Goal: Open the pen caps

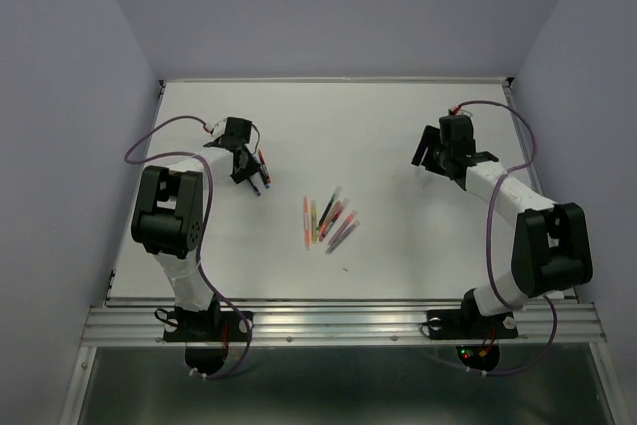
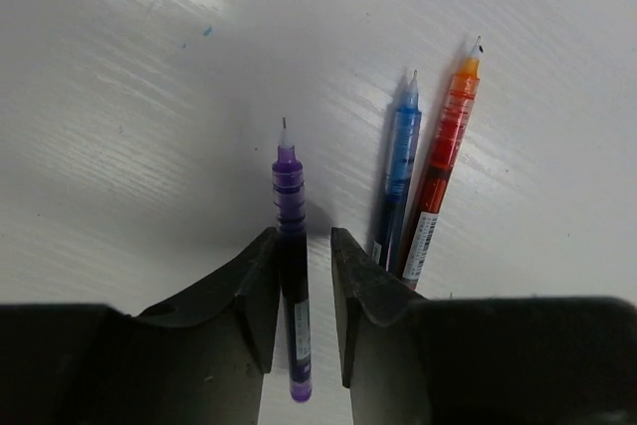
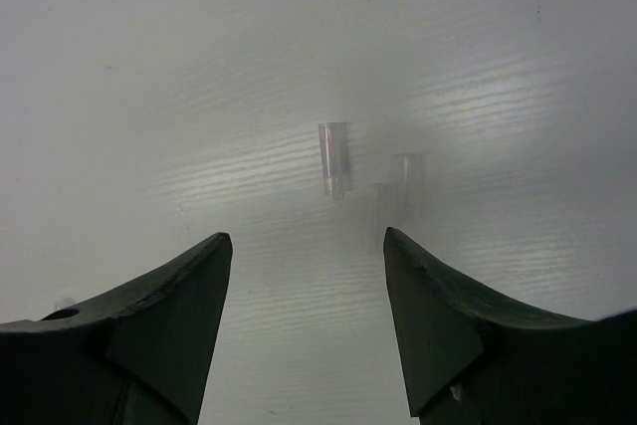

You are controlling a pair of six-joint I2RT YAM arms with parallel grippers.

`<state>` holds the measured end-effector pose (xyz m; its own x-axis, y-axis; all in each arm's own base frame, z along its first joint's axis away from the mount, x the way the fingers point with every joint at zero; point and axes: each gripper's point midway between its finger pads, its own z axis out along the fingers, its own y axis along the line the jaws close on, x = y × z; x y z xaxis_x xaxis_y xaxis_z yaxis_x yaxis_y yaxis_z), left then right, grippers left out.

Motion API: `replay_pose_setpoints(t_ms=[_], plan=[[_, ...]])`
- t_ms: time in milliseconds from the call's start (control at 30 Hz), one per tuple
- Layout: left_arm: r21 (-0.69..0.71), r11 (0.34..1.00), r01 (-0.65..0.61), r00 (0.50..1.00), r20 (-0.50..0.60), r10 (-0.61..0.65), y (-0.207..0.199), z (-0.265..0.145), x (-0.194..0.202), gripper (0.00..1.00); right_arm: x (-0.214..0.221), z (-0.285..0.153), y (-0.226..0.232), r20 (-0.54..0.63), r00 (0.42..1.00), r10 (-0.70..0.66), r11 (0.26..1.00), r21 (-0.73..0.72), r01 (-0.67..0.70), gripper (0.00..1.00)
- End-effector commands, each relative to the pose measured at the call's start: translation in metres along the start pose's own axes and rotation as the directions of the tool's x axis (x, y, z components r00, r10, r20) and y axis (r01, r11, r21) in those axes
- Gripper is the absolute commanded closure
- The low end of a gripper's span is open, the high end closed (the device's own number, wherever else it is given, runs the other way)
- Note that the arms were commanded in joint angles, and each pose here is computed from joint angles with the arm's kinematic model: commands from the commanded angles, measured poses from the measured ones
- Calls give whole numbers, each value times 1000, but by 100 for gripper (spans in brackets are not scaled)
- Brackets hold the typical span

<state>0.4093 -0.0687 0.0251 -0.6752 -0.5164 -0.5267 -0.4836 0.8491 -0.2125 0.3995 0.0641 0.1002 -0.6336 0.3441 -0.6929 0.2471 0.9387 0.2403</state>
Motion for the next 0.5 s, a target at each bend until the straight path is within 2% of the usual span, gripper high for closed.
replay_pose_setpoints(t_ms=[0,67,100,267,333,367,400,433,467], plan=[[-3,1000,6,999,44,-6,-1,-14,-18,57,-20,-19,10,58,998,9,999,-50,-6,30],[16,1000,10,998,54,-11,-3,-22,-21,48,-23,-24,12,68,998,12,998,-60,-8,28],[21,1000,7,998,60,-8,-4,-25,-23,38,-23,-25,13,71,997,12,998,-65,-8,26],[40,999,-8,998,62,5,-7,-41,-29,36,-28,-37,16,89,996,16,996,-93,-7,22],[76,997,-18,998,57,14,-10,-51,-23,34,-28,-40,17,90,996,15,995,-100,-6,3],[91,995,-28,998,54,23,-11,-55,-20,31,-28,-43,17,93,996,15,994,-105,-6,0],[106,993,-47,999,27,45,-10,-57,-9,21,-29,-46,17,101,995,20,994,-108,-9,0],[138,988,-66,997,34,62,-17,-69,-5,15,-30,-48,16,107,994,26,994,-107,-14,0],[148,986,-80,997,13,79,-16,-72,8,2,-30,-50,16,112,993,29,994,-110,-16,0]])
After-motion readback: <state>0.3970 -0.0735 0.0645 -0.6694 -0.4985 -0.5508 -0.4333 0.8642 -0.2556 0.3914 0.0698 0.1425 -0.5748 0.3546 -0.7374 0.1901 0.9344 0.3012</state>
